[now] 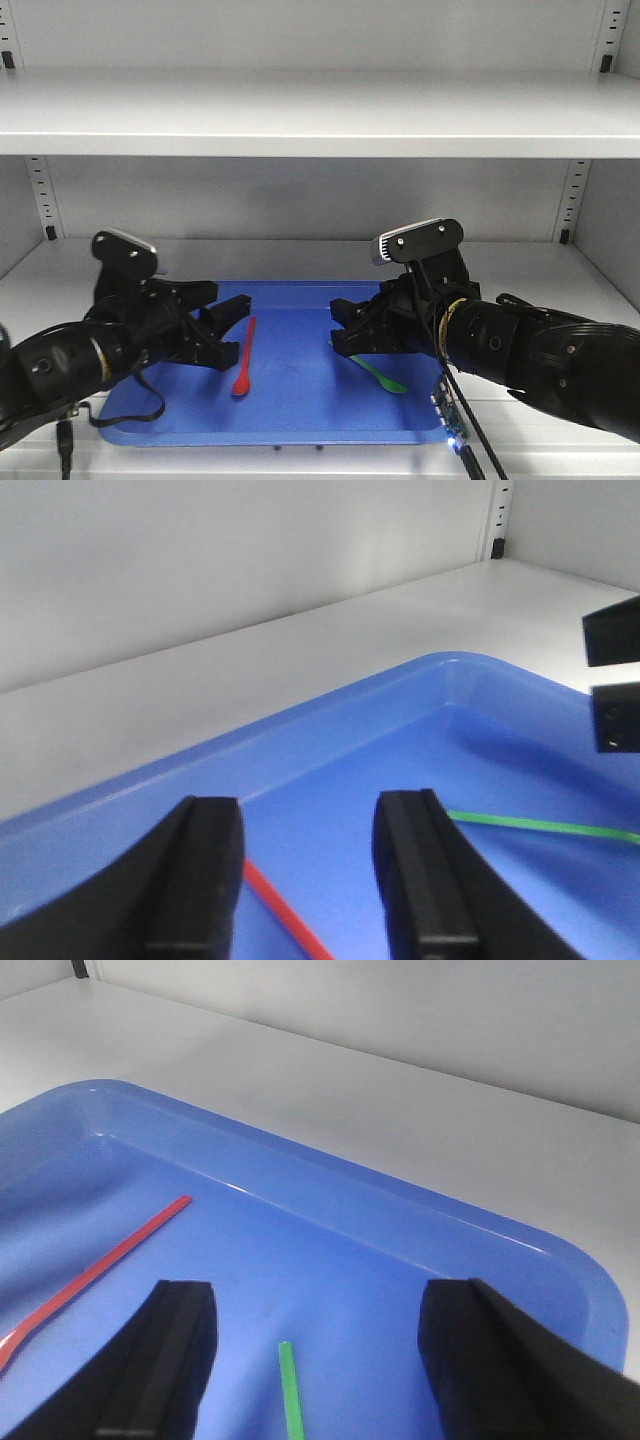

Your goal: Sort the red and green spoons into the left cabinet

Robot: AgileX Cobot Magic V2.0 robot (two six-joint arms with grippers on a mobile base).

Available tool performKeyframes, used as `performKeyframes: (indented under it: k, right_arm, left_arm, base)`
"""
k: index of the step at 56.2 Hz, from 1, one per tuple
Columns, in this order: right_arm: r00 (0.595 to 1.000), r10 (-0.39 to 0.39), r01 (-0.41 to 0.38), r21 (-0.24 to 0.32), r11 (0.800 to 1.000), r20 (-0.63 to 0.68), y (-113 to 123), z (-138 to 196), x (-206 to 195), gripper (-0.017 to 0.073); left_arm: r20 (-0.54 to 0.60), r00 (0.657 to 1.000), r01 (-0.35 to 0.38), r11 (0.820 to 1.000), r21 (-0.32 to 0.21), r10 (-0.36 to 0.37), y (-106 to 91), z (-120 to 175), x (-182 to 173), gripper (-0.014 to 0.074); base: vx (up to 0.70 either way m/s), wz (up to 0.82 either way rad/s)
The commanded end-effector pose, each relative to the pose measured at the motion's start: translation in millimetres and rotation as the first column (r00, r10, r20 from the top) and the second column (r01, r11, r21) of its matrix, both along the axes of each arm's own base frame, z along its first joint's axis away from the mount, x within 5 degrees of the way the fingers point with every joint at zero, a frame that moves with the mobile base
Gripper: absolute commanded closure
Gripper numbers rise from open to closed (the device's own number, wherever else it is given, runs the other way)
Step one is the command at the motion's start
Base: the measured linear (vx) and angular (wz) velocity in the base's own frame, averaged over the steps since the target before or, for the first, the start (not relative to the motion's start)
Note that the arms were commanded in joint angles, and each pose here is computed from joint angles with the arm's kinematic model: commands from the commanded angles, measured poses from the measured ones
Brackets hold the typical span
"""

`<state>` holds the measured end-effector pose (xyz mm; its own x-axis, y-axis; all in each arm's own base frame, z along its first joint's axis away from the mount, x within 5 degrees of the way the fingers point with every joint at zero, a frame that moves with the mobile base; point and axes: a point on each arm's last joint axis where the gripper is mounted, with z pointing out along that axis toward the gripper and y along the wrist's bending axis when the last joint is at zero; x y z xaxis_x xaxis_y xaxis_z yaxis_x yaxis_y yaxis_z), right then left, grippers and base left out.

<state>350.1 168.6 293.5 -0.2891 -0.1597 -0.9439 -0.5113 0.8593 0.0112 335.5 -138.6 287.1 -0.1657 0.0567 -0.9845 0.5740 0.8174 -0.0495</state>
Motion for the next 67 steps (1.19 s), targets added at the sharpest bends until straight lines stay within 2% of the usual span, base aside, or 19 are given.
performKeyframes:
  k: [1,4,6,15,18,21,27,32,43,50,52,56,61,67]
  right_arm:
    - [0.997,0.022,-0.025,0.041,0.999,0.073,-0.1,25.9,-4.0,0.0059]
    - [0.997,0.022,-0.025,0.041,0.999,0.073,-0.1,25.9,-4.0,0.0059]
    - [0.997,0.022,-0.025,0.041,0.999,0.073,-0.1,25.9,-4.0,0.0059]
    - [0.997,0.022,-0.025,0.041,0.999,0.073,-0.1,25.9,-4.0,0.0059]
    - [0.997,0.022,-0.025,0.041,0.999,0.073,-0.1,25.9,-4.0,0.0059]
    - [0.997,0.022,-0.025,0.041,0.999,0.073,-0.1,25.9,-4.0,0.0059]
    - [0.997,0.022,-0.025,0.041,0.999,0.073,-0.1,25.9,-4.0,0.0059]
    - [0.997,0.022,-0.025,0.041,0.999,0.073,-0.1,25.9,-4.0,0.0059]
    - [0.997,0.022,-0.025,0.041,0.999,0.073,-0.1,25.9,-4.0,0.0059]
    - [0.997,0.022,-0.025,0.041,0.999,0.073,-0.1,25.9,-4.0,0.0059]
    - [0.997,0.022,-0.025,0.041,0.999,0.073,-0.1,25.9,-4.0,0.0059]
    - [0.997,0.022,-0.025,0.041,0.999,0.073,-0.1,25.9,-4.0,0.0059]
    - [0.997,0.022,-0.025,0.041,0.999,0.073,-0.1,25.9,-4.0,0.0059]
    - [0.997,0.022,-0.025,0.041,0.999,0.073,-0.1,25.9,-4.0,0.0059]
  left_arm:
    - [0.059,0.996,-0.051,0.989,-0.139,0.060,9.3,35.9,-22.5,0.0230]
    - [0.013,0.991,-0.130,0.978,-0.163,0.134,20.9,34.5,-36.8,0.0268]
    - [0.004,0.987,-0.161,0.975,-0.152,0.163,26.9,33.5,-46.2,0.0295]
    - [0.081,0.974,-0.213,0.977,0.008,0.212,50.8,36.5,-96.1,0.0485]
    - [0.084,0.970,-0.231,0.973,0.020,0.228,57.6,38.0,-110.6,0.0552]
    - [0.070,0.963,-0.263,0.965,0.002,0.262,67.8,38.8,-126.1,0.0603]
    - [0.066,0.940,-0.331,0.943,-0.039,0.333,89.0,34.5,-154.4,0.0601]
    - [0.080,0.919,-0.383,0.922,-0.054,0.386,104.3,24.1,-178.7,0.0601]
    - [0.158,0.875,-0.445,0.889,-0.111,0.458,123.2,-1.9,-229.1,0.0601]
    - [0.128,0.847,-0.484,0.848,-0.217,0.517,130.5,-24.4,-249.3,0.0601]
    - [0.123,0.839,-0.495,0.837,-0.231,0.530,132.2,-31.2,-253.0,0.0601]
    - [0.136,0.826,-0.515,0.830,-0.214,0.548,134.4,-44.6,-258.7,0.0601]
    - [0.161,0.816,-0.528,0.830,-0.180,0.555,135.7,-56.7,-263.0,0.0601]
    - [0.168,0.809,-0.537,0.825,-0.177,0.563,136.7,-70.1,-267.0,0.0601]
  base:
    - [0.00,0.00]
    - [0.00,0.00]
    - [0.00,0.00]
    - [0.00,0.00]
    - [0.00,0.00]
    - [0.00,0.00]
    - [0.00,0.00]
    - [0.00,0.00]
    - [0.00,0.00]
    - [0.00,0.00]
    - [0.00,0.00]
    - [0.00,0.00]
    - [0.00,0.00]
    - [0.00,0.00]
